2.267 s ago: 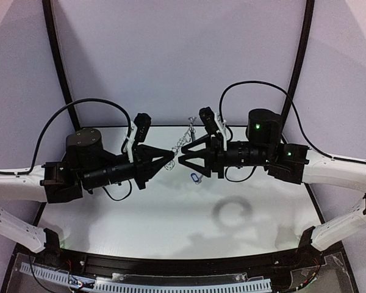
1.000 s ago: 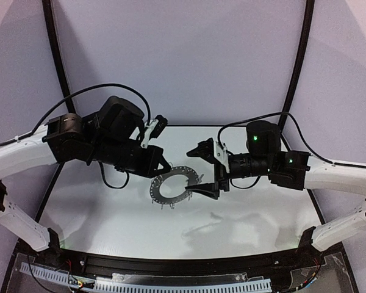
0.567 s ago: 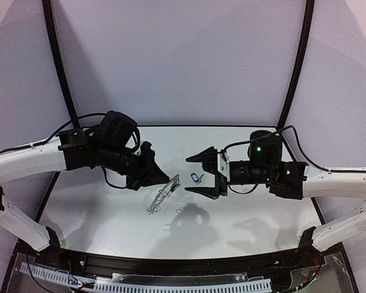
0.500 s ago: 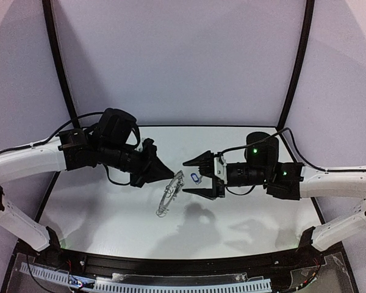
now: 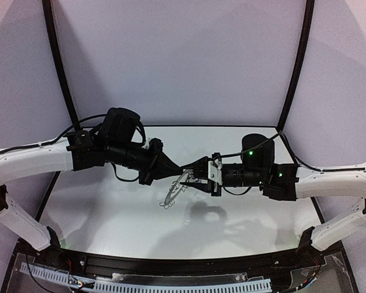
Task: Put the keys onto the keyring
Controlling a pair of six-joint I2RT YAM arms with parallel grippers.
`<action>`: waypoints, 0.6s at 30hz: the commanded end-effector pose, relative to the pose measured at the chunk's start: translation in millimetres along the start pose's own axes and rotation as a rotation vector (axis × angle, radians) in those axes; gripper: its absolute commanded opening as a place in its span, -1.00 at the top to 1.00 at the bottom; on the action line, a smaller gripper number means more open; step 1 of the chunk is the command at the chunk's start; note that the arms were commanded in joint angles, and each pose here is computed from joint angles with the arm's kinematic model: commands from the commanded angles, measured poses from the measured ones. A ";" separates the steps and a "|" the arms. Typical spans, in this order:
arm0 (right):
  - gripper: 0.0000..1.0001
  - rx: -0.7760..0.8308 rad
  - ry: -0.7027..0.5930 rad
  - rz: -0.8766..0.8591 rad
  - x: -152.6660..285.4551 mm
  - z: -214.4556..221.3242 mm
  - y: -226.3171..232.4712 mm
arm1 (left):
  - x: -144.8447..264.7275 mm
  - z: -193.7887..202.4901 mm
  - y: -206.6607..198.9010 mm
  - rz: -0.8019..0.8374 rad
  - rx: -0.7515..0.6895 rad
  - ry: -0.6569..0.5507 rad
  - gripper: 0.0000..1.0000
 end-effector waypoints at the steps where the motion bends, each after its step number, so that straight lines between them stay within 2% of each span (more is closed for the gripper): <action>1: 0.25 0.042 0.051 0.052 0.9 1.7 -4.0 | -1.0 6.5 -9.8 0.052 -0.008 0.060 0.98; 5: 0.30 0.064 0.103 0.073 0.2 8.6 -4.2 | -1.8 7.8 -11.0 0.062 0.007 0.079 0.98; 8: 0.41 0.075 0.151 0.091 -0.7 14.5 -5.1 | 0.4 10.5 -14.9 0.082 0.008 0.096 0.98; 16: 0.56 0.080 0.173 0.109 -3.0 17.6 -6.9 | 4.9 14.6 -14.4 0.077 0.022 0.122 0.98; 18: 0.66 0.087 0.174 0.116 -2.3 17.8 -7.3 | 6.0 15.5 -12.6 0.065 0.025 0.120 0.98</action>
Point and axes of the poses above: each gripper's point midway between its finger pads, its own x axis back along the fingers, its own y axis along the line the jaws close on, z = x × y, the point moved 8 cm from there along x, back along the fingers, and after that the axes turned 10 degrees about x, right-handed, at the moved point
